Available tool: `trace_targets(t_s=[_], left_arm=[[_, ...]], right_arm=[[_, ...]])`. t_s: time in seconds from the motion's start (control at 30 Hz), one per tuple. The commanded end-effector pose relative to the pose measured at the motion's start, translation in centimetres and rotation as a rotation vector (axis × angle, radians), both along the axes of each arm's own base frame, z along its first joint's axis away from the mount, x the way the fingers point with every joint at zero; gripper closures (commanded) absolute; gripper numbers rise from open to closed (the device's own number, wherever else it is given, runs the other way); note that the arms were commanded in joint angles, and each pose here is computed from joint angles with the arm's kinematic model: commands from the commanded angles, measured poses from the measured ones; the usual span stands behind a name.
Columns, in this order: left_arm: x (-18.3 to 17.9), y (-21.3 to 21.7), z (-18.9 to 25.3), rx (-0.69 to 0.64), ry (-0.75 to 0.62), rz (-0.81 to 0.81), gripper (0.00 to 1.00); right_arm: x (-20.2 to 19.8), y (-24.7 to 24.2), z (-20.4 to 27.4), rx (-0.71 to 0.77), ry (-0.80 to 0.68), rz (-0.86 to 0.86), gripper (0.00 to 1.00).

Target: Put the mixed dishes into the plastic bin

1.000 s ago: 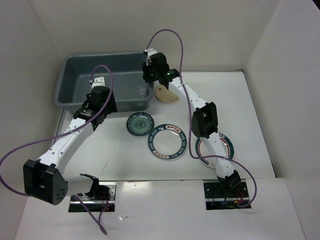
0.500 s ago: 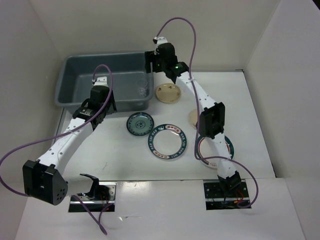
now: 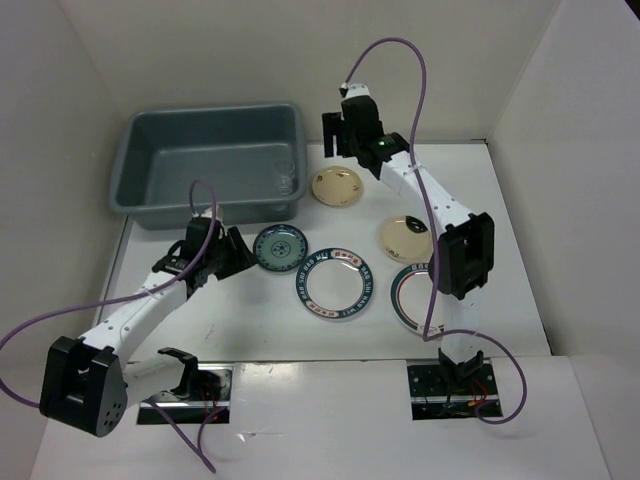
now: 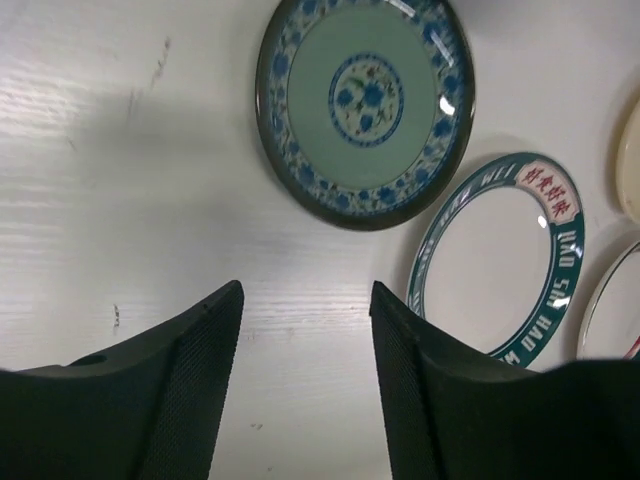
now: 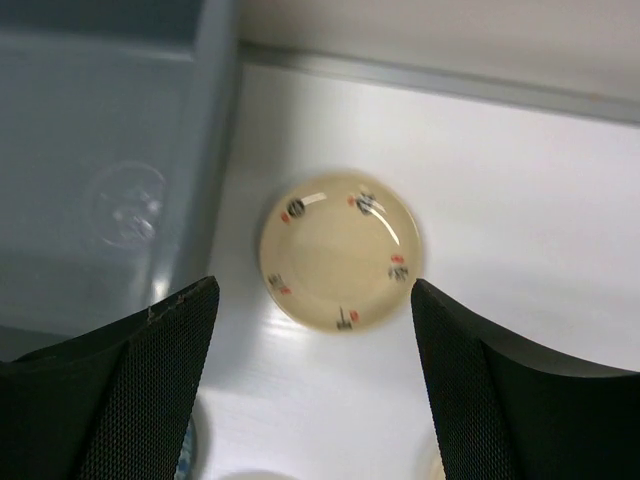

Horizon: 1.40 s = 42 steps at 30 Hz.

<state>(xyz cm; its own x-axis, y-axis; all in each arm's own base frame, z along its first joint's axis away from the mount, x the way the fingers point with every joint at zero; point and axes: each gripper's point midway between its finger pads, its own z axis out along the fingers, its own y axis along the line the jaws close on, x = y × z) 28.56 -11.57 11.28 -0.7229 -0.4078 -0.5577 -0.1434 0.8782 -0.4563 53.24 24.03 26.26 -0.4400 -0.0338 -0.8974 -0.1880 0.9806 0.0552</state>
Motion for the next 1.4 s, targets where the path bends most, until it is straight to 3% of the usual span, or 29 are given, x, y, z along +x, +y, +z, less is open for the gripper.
trace_targets(t_s=[0.0,0.23,0.6,1.37], left_arm=[[1.4,-2.4,1.7,-0.227,-0.074,0.064,0.40],[2.6,-1.4,0.2,-0.315,-0.093,0.248,0.52],[1.7,0.1,-4.0,-0.384,-0.017,0.454,0.53],[4.4,-0.8,-7.6,-0.395,0.002,0.535,0.54]], right_arm=[[-0.7,-2.6,2.5,0.032,-0.062,-0.063,0.17],[-1.3,-5.6,3.7,0.044,-0.089,-0.108,0.17],[-2.9,-8.0,5.4,0.045,-0.134,-0.143,0.17],[-3.6,-9.3,5.1,0.018,-0.152,-0.161,0.17]])
